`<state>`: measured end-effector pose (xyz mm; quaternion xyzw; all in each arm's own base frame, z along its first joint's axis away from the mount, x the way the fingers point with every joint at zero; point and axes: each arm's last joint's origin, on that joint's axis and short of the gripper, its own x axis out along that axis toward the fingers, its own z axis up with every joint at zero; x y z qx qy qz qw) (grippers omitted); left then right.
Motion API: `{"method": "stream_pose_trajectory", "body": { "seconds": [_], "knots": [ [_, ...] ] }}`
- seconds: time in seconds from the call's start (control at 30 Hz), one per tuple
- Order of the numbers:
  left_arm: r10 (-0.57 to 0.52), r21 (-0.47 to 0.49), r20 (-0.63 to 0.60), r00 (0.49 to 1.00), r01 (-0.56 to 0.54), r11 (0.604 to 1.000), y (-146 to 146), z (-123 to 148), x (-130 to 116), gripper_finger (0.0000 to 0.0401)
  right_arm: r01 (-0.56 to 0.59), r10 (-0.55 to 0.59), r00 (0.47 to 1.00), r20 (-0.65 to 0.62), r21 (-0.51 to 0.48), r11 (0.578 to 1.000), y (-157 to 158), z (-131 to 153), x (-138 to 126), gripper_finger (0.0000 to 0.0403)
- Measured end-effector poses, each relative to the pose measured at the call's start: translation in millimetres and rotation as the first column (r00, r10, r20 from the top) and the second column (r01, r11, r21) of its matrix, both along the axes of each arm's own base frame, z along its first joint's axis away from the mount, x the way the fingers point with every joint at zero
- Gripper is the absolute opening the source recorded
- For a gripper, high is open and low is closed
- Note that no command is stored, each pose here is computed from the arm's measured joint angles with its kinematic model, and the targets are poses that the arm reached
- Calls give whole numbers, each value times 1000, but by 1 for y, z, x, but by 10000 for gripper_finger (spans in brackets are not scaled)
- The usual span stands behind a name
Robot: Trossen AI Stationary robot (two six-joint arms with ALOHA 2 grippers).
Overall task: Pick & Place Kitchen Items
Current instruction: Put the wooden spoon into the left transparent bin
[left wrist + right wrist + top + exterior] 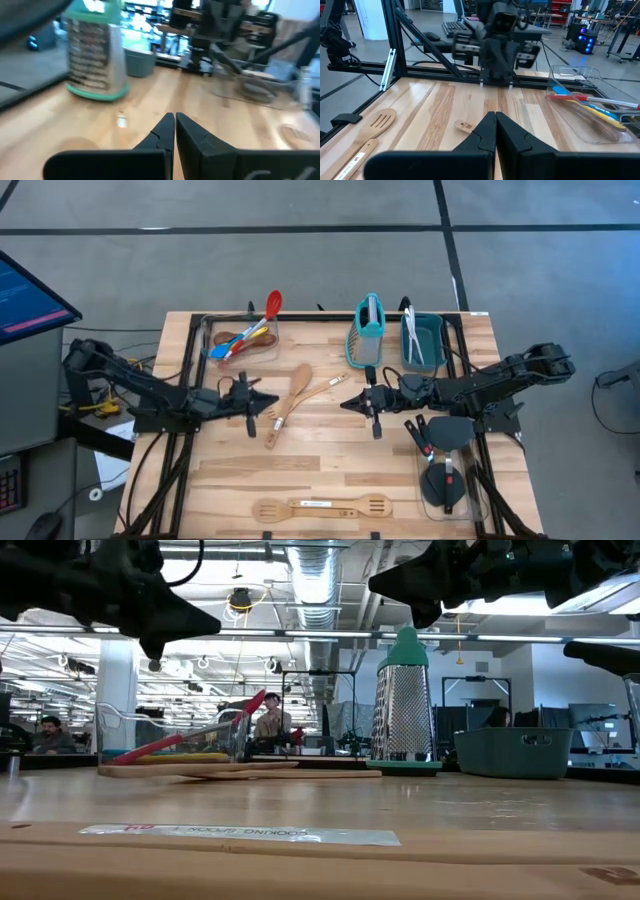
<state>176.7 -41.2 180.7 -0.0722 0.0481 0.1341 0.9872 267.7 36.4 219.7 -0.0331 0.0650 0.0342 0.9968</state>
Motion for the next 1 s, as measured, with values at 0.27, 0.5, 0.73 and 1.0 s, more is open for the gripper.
{"method": "stream_pose_trajectory", "body": {
  "seconds": [0.27,0.5,0.73,1.0],
  "knots": [
    [-108,-109,-8,994,106,988,-26,1,3,1,0,0,1000,0,0,1000,0,0,0,0],
    [-170,-157,-71,983,158,975,-49,1,12,1,0,0,1000,2,0,1000,0,0,0,0],
    [-147,-198,-345,927,81,977,-64,2,28,1,0,0,1000,3,0,1000,0,0,0,0],
    [-158,-292,-546,823,-10,956,-70,-16,26,1,0,0,1000,4,1,1000,0,0,0,0]
  ]
}}
